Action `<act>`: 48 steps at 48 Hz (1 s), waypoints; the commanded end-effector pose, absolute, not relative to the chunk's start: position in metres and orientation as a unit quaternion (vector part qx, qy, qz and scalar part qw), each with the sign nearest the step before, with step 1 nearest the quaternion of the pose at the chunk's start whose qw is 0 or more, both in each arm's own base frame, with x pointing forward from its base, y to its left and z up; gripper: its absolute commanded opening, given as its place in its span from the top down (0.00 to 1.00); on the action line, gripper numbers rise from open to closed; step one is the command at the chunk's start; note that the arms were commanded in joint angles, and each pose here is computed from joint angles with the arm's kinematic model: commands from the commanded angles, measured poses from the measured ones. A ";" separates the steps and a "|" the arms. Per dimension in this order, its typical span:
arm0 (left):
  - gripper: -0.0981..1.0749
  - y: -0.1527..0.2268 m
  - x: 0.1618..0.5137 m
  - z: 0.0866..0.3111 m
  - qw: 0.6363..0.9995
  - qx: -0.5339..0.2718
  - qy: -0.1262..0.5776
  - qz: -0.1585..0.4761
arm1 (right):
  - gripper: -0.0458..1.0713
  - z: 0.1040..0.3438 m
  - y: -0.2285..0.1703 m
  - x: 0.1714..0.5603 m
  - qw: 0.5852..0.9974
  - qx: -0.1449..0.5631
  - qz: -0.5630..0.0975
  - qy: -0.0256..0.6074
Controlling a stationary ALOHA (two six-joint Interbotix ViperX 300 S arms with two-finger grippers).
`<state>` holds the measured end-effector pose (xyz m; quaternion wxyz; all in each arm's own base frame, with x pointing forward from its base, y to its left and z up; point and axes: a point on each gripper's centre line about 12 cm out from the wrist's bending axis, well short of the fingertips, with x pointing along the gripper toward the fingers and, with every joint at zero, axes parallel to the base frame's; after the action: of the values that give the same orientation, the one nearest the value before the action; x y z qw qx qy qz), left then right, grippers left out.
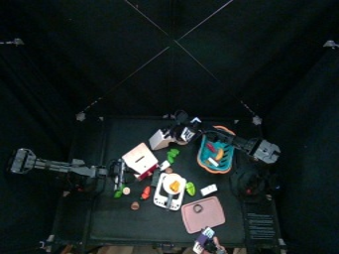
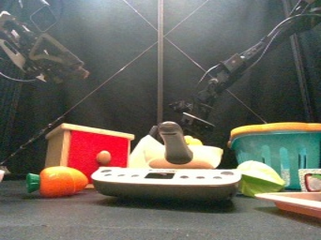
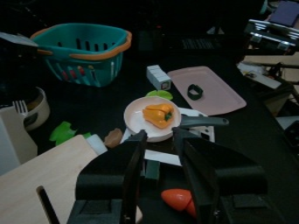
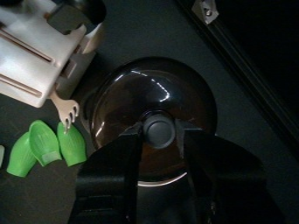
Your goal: Put pot lid on pot
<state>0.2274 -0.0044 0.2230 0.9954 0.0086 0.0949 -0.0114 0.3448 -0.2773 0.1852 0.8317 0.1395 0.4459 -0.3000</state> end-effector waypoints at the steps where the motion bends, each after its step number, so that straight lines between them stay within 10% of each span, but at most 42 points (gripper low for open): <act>1: 0.29 -0.004 0.229 0.227 0.996 0.009 0.088 -0.011 | 0.39 0.205 -0.279 0.348 0.843 0.130 -0.304 0.424; 48: 0.29 -0.004 0.229 0.226 0.996 0.009 0.090 -0.010 | 0.39 0.190 -0.272 0.337 0.812 0.143 -0.295 0.483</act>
<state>0.2269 -0.0044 0.2218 0.9952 0.0086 0.0964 -0.0114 0.3372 -0.2719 0.1756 0.8058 0.1459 0.4936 -0.2929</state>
